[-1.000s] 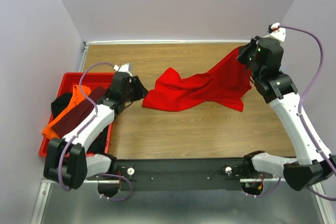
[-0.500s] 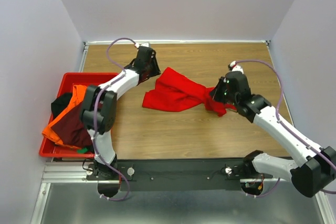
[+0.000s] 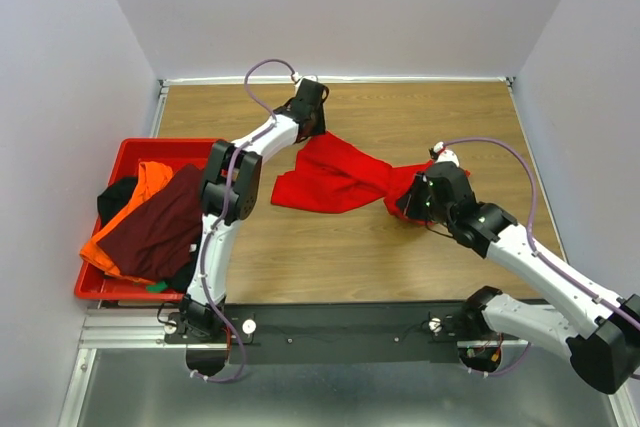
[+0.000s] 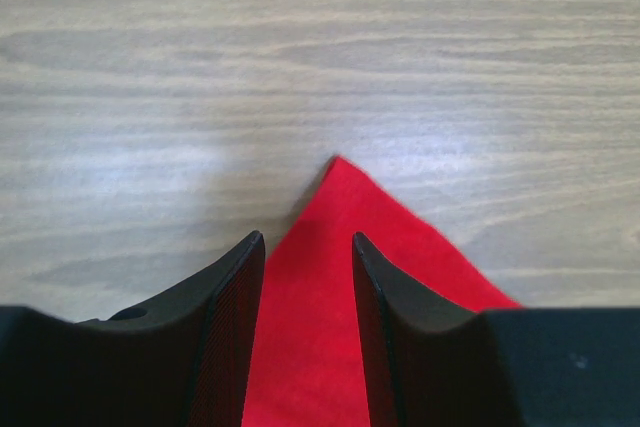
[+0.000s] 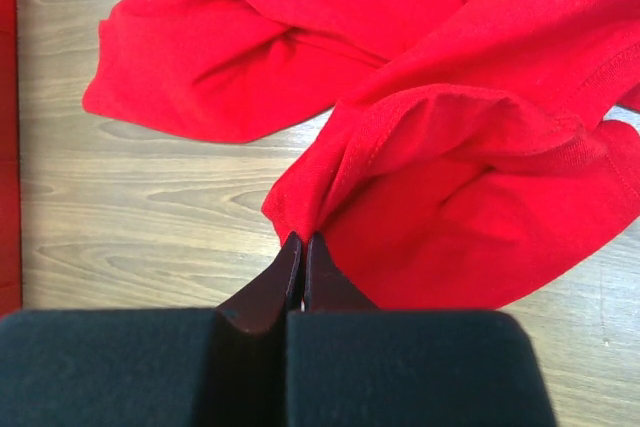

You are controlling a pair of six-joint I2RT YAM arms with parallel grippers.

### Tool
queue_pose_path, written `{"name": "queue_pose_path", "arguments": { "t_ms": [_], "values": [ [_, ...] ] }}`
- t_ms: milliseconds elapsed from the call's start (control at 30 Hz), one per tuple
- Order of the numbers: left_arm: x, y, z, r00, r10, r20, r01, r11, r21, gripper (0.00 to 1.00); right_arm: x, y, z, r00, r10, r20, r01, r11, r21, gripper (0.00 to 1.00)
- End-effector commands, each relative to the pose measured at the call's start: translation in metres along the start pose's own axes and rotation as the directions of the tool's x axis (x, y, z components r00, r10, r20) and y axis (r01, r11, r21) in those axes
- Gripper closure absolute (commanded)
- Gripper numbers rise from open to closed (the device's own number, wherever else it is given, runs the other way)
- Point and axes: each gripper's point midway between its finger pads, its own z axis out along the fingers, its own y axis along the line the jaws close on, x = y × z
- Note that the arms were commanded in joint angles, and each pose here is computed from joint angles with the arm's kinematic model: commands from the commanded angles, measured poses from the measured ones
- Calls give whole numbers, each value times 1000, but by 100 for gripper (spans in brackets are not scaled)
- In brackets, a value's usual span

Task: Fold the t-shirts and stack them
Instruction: Flatten the tshirt out

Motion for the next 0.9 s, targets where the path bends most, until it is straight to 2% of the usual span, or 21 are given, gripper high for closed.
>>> {"name": "queue_pose_path", "arguments": {
  "t_ms": [0,200,433,533,567,700,867],
  "values": [
    [10,7,18,997,73,-20,-74,995,-67,52,3,-7,0,1000,-9,1,9,1000,28,99],
    [23,-2,32,989,142,-34,-145,986,-79,50,5,-11,2,1000,-15,-2,15,999,48,100],
    [33,-5,39,986,158,-47,-161,984,-82,52,5,-12,4,1000,-16,-2,16,998,57,100],
    [33,-7,38,986,162,-45,-165,983,-81,63,1,-12,4,1000,-19,7,18,998,65,100],
    [31,-8,36,986,164,-42,-166,983,-72,75,-2,-12,5,1000,-20,16,19,997,72,100],
    [13,-11,22,987,158,-4,-158,985,-75,99,-15,-14,7,998,-31,51,25,994,110,99],
    [-36,-16,-23,988,113,106,-107,992,-65,100,-52,-9,2,990,-75,121,53,983,175,100]
  ]
}}
